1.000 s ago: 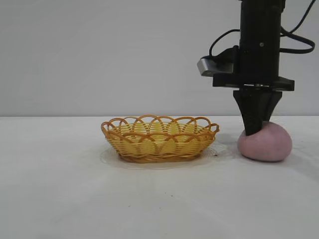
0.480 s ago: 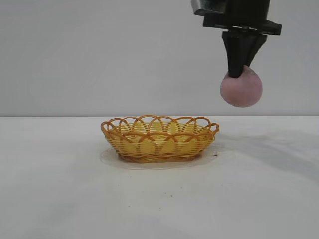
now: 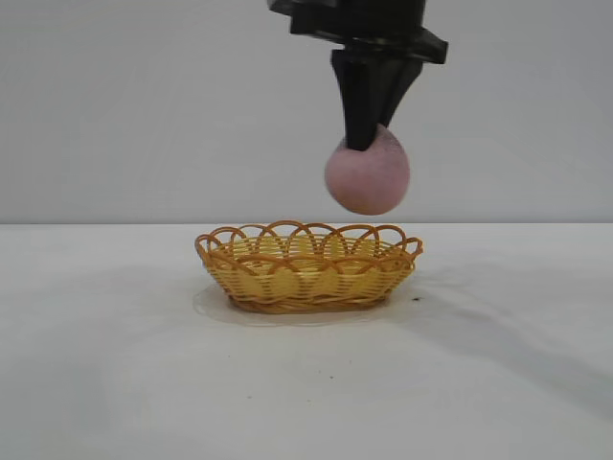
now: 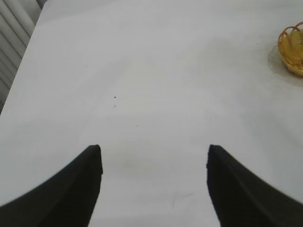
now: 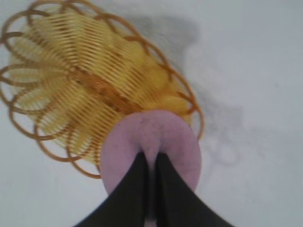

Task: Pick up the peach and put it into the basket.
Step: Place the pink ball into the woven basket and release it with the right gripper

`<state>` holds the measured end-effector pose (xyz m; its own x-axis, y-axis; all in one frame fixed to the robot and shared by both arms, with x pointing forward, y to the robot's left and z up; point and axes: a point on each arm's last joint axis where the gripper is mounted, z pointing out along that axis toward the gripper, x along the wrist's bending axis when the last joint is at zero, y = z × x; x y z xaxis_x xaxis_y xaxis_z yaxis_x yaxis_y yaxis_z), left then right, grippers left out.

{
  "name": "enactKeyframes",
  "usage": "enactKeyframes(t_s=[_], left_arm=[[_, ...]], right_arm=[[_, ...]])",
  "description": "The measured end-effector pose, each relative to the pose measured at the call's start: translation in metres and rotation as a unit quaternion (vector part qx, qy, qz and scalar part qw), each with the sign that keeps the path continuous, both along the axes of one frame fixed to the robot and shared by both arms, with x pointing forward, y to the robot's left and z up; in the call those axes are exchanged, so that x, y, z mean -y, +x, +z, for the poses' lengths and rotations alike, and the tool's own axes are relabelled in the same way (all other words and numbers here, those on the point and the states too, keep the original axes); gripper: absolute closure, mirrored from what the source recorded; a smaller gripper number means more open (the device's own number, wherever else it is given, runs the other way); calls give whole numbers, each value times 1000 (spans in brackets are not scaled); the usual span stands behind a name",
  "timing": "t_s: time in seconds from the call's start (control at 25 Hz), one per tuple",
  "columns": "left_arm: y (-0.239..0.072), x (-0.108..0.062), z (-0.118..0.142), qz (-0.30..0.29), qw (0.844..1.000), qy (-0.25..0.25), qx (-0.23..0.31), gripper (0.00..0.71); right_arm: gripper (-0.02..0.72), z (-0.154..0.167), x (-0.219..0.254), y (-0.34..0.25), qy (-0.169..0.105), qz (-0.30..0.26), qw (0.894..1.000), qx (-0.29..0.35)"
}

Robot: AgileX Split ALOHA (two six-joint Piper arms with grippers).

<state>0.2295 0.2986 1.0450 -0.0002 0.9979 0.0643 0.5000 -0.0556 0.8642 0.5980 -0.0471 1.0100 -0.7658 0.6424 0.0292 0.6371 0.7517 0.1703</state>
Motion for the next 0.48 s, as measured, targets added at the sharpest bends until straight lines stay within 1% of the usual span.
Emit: enactKeyframes(t_s=[0.08,0.24,0.4,0.48], left_arm=[[0,0,0,0,1000,0,0,247],[0,0,0,0,1000,0,0,247],[0,0,0,0,1000,0,0,247],[0,0,0,0,1000,0,0,247]], right_arm=[[703,-7,-6,4,0,3,1000,-3],[703,-20,-17,15,11,0,1000,-9],[703,-29,-25,19,30,-4,999,-26],[703,-34,-26,20,30,-5,999,-32]])
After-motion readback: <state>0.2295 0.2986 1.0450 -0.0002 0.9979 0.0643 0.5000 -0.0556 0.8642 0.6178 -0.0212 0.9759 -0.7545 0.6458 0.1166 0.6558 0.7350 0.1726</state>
